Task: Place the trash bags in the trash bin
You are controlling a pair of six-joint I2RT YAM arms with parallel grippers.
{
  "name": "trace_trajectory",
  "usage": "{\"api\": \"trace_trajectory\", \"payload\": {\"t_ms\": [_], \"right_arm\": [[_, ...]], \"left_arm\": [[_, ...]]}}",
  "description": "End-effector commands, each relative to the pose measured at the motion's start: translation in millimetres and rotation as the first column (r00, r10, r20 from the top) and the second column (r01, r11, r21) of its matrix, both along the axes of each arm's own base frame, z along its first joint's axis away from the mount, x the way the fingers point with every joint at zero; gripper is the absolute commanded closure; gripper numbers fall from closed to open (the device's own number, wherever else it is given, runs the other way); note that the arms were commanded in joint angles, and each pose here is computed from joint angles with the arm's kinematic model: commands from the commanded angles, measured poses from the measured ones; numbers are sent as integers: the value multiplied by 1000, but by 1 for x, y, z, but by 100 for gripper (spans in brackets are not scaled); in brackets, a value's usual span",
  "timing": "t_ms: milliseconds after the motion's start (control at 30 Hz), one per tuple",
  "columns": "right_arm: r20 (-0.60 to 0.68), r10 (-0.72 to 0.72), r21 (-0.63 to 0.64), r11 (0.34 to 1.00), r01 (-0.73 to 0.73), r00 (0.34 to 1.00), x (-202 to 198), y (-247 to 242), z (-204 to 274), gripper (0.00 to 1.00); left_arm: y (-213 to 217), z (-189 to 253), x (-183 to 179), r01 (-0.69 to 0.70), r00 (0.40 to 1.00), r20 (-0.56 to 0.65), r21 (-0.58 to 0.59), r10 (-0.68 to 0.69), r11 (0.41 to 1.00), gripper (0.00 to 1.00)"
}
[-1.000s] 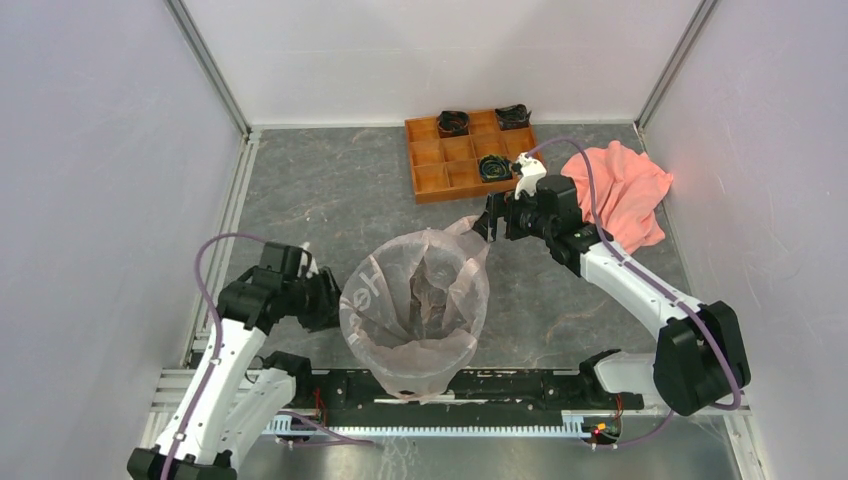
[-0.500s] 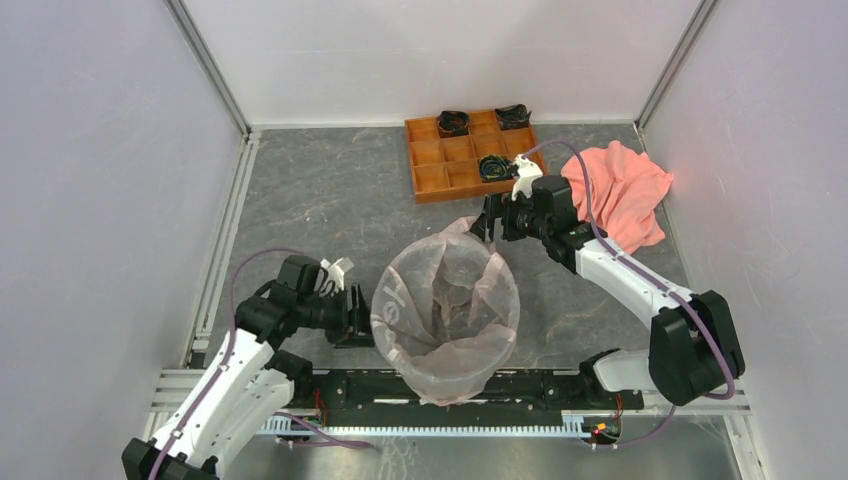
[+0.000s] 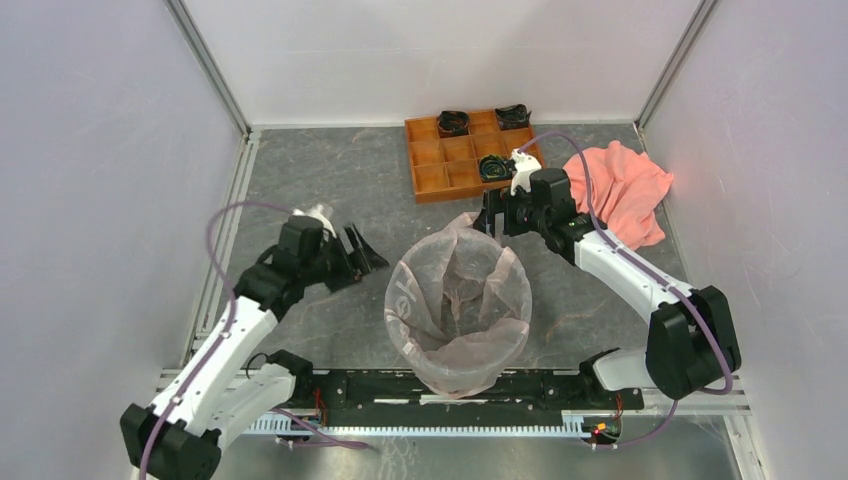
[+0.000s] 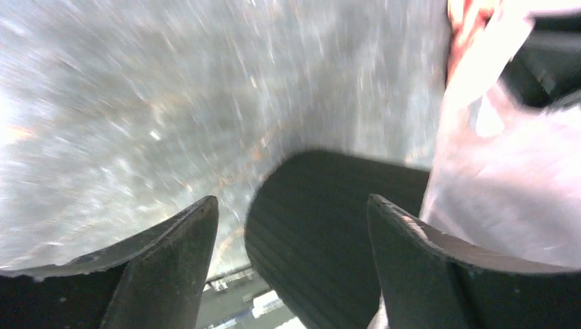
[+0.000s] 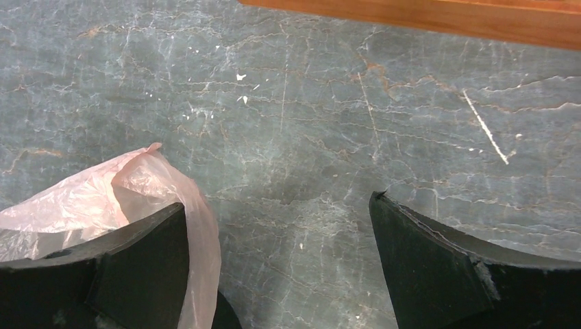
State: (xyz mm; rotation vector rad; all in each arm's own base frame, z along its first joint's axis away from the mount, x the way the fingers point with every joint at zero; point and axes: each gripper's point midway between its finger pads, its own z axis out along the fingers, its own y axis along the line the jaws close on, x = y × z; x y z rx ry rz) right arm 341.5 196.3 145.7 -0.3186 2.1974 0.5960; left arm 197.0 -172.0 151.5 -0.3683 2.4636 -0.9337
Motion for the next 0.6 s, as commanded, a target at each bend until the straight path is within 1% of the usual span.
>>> {"api": "trace_trajectory", "payload": {"t_ms": [0,33,67,100,133,167,200,233,300,333,400,500,567], "right_arm": [[89,-9,-21,1000,11,996,11,-5,26,2],[89,-6,-18,1000,8,996,10,-5,26,2],[87,-4,-14,1000,5,996,10,-4,26,2],[84,-1,-13,1000,2,996,10,-3,26,2],[82,4,-11,1000,-3,997,10,-2,25,2],[83,7,-9,1000,-6,997,10,-2,25,2],[82,7,-8,1000,-7,997,10,-1,25,2],[84,9,-8,1000,-8,996,10,-1,25,2],[81,9,-7,1000,-8,997,9,-1,24,2],[80,10,-5,1000,-9,997,8,-1,24,2],[78,14,1,1000,-14,997,7,0,23,2],[68,13,-10,1000,-12,998,4,-2,18,2],[62,11,-13,1000,-10,998,2,-3,15,2]], "left_arm": [[79,64,28,-291,937,279,300,209,908,10],[85,81,27,-305,924,325,304,203,902,6],[81,103,26,-280,912,378,280,163,918,3],[69,125,24,-216,896,433,236,96,947,1],[49,150,17,-99,869,494,180,-3,979,0],[29,173,10,27,826,556,133,-97,991,0],[10,185,-1,158,793,580,101,-187,982,0],[-5,190,-12,271,771,581,75,-262,960,0],[-26,179,-25,432,751,536,44,-387,901,1],[-31,167,-28,469,750,506,47,-426,882,3],[-36,147,-32,501,745,463,86,-480,861,6],[-46,144,-38,523,714,476,125,-514,843,7],[-50,142,-33,511,719,469,143,-513,848,9]]}}
